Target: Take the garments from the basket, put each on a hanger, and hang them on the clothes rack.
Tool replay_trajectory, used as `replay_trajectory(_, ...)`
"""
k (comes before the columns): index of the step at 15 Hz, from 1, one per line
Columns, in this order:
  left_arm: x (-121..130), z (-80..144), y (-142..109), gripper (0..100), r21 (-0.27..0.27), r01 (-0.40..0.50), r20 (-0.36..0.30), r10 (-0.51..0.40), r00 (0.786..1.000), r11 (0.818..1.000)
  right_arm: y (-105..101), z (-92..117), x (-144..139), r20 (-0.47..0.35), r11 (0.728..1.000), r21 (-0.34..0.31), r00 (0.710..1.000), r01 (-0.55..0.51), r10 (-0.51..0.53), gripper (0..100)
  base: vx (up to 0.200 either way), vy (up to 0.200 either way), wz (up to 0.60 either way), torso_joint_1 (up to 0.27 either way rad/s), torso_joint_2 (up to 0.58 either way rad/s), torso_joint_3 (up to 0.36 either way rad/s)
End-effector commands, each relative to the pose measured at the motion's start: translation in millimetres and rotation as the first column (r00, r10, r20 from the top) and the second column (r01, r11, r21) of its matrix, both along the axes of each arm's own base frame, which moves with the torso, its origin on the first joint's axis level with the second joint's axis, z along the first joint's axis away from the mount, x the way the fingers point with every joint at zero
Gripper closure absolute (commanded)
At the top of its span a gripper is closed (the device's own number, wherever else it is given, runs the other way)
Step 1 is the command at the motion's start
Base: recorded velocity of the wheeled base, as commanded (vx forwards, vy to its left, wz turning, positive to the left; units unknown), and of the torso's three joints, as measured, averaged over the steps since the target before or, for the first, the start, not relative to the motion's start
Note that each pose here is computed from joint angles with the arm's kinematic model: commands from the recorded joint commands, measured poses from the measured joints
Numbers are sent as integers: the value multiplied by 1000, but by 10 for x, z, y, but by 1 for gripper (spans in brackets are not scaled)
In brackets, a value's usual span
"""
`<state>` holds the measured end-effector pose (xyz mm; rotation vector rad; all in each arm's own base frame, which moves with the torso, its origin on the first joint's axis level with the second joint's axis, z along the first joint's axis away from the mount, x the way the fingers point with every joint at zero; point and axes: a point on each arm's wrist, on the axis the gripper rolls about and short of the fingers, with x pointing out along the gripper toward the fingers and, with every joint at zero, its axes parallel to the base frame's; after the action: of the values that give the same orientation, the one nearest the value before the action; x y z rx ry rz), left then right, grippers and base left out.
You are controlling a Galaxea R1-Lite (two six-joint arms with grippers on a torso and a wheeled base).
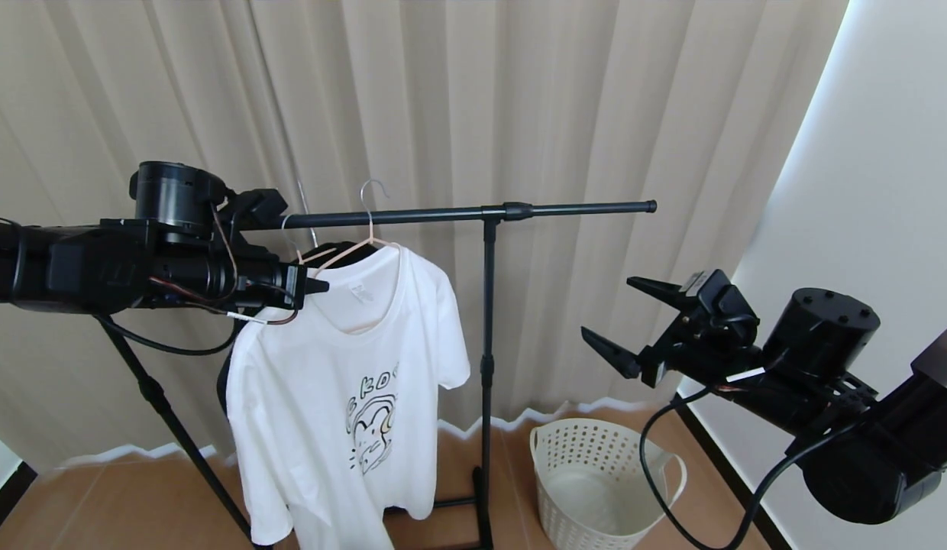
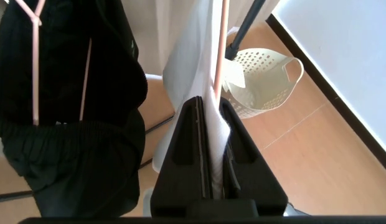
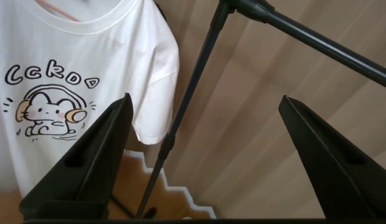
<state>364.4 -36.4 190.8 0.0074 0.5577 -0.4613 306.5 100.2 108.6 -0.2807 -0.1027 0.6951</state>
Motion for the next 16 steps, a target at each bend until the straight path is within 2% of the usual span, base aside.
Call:
replay_trajectory(1,109,-93,-22,100,-6,-5,-22,5,1000,1000,1,-2,-1,0,1000,0,1000,-1,1,0,0,0,0,0,0,0)
replay_trajectory(7,343,-220,-40,100,-13,-56,-44,56,997,998,1,-7,1,-2,1000,-1,1000,-1,1,0,0,0,0,0,0,0)
replay_trajectory(16,410,-338,-45,100,-23,-67,-78,65,995,997,4,-11,8,-2,1000,-1,1000,-2,2,0,0,0,0,0,0,0)
